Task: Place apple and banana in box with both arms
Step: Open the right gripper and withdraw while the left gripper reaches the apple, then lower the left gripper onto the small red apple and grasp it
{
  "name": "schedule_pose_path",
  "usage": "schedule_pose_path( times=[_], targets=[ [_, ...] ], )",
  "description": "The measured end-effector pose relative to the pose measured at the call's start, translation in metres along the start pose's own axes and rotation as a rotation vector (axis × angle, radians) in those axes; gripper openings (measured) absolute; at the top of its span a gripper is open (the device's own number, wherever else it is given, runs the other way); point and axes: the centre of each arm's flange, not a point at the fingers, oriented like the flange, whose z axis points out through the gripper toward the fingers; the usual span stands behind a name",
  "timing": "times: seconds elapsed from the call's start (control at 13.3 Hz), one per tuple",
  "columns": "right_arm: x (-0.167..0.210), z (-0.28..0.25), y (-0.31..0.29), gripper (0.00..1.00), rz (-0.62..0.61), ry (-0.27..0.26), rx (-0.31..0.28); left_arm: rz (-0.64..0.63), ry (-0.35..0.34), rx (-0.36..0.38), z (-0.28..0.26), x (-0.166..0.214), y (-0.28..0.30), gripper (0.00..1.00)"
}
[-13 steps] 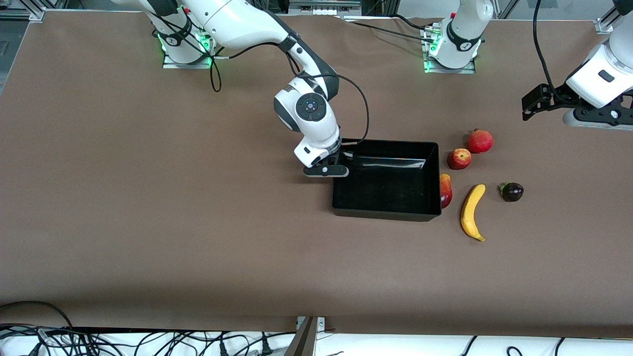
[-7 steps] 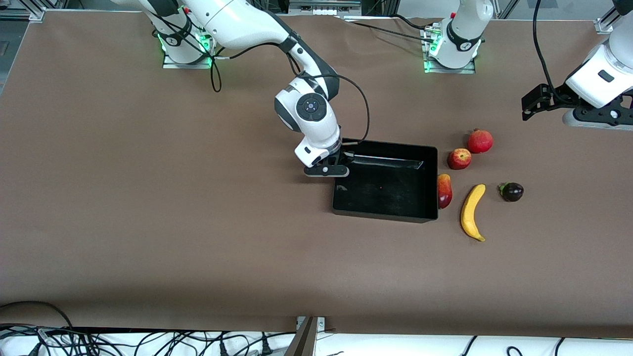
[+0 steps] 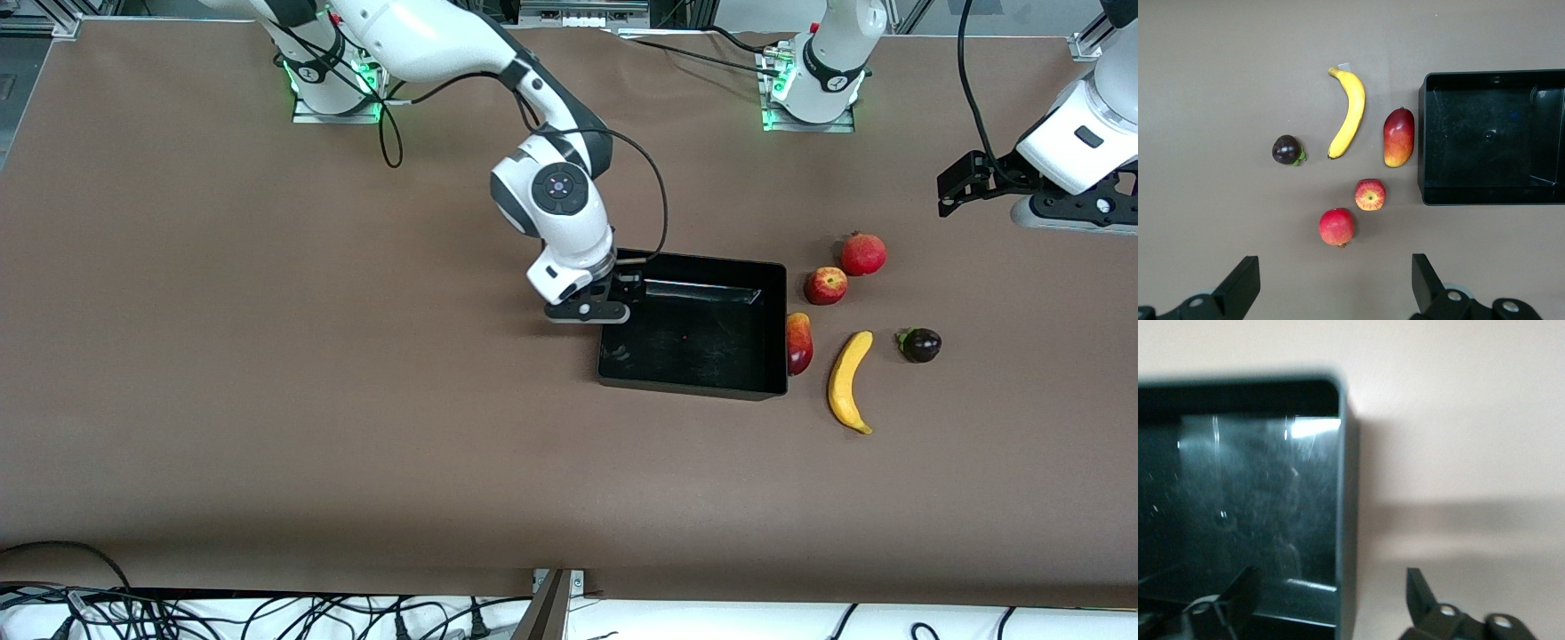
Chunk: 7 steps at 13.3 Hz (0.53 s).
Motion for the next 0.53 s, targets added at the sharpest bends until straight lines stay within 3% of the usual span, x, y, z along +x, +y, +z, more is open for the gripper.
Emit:
schedule_pose_path(
  times=[0.23, 0.38, 0.53],
  targets=[
    [0.068, -0.117, 0.062, 1.00, -0.009, 0.038, -0.073, 0.039, -0.174, -0.009, 0.048, 0.007, 0.017, 1.00],
    [0.092, -0.185, 0.113, 1.00, -0.021, -0.003, -0.098, 0.063, -0.270, -0.023, 0.107, 0.030, 0.027, 1.00],
    [0.104, -0.243, 0.163, 1.00, -0.020, -0.072, -0.077, 0.065, -0.299, -0.040, 0.171, 0.055, 0.027, 1.00]
  ],
)
